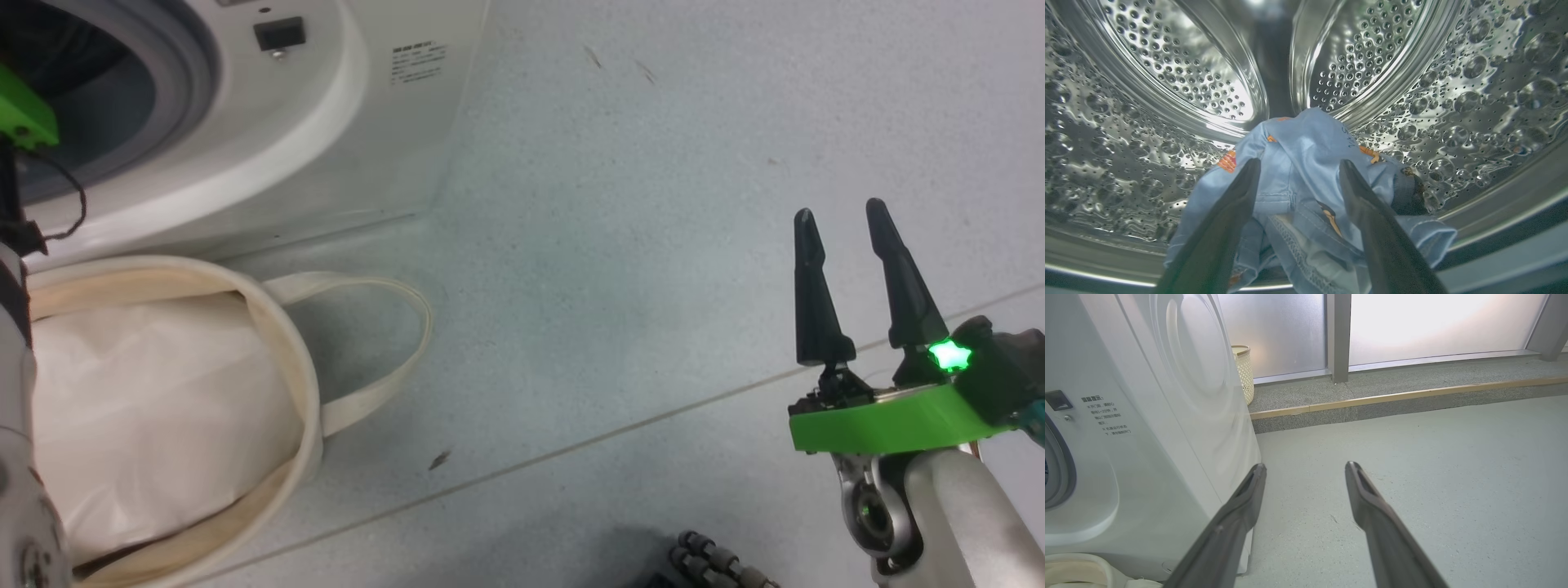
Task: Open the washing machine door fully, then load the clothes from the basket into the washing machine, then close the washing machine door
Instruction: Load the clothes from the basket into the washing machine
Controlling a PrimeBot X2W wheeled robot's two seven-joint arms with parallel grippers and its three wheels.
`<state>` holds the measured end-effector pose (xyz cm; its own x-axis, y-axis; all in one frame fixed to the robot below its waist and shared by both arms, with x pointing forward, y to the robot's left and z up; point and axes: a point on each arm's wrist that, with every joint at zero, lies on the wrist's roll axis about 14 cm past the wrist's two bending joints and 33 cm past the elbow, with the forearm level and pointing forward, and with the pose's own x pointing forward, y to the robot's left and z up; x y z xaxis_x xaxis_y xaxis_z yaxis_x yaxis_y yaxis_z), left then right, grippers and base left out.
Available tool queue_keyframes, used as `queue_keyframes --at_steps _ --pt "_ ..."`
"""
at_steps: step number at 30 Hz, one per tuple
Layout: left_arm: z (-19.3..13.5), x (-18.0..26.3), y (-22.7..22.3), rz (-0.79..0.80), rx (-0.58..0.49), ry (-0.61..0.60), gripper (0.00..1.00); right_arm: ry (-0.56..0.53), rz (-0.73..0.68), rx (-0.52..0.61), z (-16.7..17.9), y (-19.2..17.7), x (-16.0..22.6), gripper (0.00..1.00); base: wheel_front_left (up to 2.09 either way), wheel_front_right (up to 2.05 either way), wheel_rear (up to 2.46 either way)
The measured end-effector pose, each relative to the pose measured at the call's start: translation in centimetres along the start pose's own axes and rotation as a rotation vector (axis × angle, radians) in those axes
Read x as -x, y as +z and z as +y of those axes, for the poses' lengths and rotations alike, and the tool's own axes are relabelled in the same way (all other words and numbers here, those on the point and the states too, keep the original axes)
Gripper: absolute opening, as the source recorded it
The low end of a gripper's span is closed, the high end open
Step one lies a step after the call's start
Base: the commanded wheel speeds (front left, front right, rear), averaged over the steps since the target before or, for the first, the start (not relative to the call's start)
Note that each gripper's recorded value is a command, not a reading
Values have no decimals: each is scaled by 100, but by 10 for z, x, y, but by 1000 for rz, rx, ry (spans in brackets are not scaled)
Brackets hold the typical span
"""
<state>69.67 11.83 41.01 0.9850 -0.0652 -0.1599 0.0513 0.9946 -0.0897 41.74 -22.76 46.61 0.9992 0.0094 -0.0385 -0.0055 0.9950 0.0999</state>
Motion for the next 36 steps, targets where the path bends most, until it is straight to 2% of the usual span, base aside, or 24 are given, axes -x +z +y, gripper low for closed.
queue_keyframes --at_steps 6,9,17,24,29,36 --pt "2 26 0 9 10 -4 100 25 -24 -22 8 8 0 100 0 0 0" --pt "3 55 -4 12 28 -29 100 55 -41 -41 19 13 -1 100 0 0 0" --pt "-1 122 17 -55 95 -78 100 132 -103 -64 41 37 5 100 0 0 0" --pt "20 182 25 -79 62 -53 100 199 -132 -65 60 50 20 100 0 0 0" --pt "29 224 61 -194 30 -53 100 240 -144 -70 69 57 36 100 0 0 0" --pt "45 280 58 -208 12 -28 100 266 -173 -81 75 68 50 100 0 0 0"
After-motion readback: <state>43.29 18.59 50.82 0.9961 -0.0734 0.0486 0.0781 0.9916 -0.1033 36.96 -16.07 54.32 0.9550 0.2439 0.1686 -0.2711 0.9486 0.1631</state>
